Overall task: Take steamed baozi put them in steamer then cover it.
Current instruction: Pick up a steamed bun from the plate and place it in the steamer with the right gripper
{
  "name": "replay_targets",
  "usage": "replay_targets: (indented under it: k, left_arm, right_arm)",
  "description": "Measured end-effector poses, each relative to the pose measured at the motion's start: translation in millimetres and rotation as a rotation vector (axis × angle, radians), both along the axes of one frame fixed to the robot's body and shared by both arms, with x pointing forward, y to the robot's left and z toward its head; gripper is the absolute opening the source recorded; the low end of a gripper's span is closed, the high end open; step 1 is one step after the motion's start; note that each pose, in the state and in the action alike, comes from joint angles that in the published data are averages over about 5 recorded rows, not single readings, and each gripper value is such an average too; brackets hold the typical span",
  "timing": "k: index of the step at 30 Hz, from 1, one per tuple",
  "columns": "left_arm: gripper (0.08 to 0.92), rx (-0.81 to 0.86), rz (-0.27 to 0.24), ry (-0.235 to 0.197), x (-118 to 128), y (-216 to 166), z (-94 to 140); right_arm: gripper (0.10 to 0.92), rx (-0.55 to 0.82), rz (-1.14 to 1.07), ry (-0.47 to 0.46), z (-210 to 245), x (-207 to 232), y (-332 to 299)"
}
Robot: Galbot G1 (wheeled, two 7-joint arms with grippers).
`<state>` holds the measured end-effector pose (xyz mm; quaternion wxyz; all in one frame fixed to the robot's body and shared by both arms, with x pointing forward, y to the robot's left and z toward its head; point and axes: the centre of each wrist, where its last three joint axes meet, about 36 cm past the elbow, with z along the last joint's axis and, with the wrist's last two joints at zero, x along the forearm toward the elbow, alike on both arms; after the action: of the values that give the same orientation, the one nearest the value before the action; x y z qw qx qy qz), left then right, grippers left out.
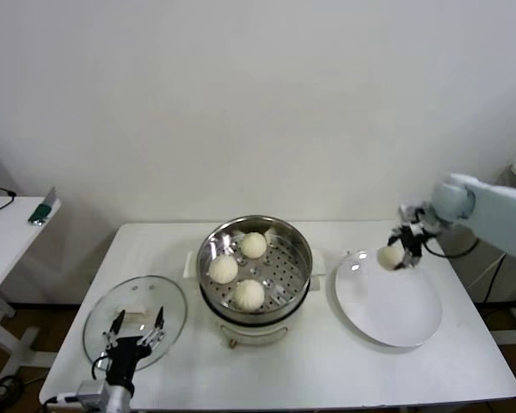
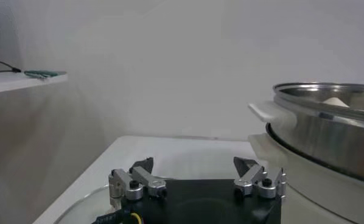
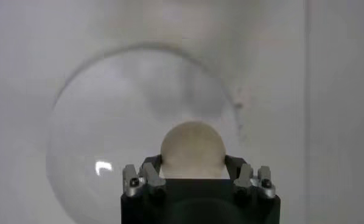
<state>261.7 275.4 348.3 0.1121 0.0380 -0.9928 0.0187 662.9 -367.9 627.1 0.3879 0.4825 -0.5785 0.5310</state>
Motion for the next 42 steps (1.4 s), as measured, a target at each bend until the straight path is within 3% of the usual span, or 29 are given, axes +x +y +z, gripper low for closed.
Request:
replay_targets:
  k: [6, 12, 21, 32, 42]
  left_arm:
    - [0.823, -0.007, -0.005, -0.004, 1, -2, 1]
    - [0.823, -0.013, -0.003, -0.006, 0, -2, 3]
    - [0.823, -0.021, 0.006, -0.004, -1, -2, 3]
    - [0.823, -0.024, 0.009, 0.0, -1, -2, -1]
    - [0.823, -0.031, 0.01, -0.004, 1, -1, -1]
  right_arm:
    - [0.696, 0.099, 0.089, -0.046, 73, -5, 86]
    - [0.696, 0.144, 0.165, -0.035, 90, -21, 168]
    - [0.696, 0.109, 0.212, 0.01, 50, -30, 236]
    - [0.696, 0.046, 0.229, 0.028, -7, -30, 261]
    - [0.696, -0.005, 0.256, 0.034, -30, -33, 269]
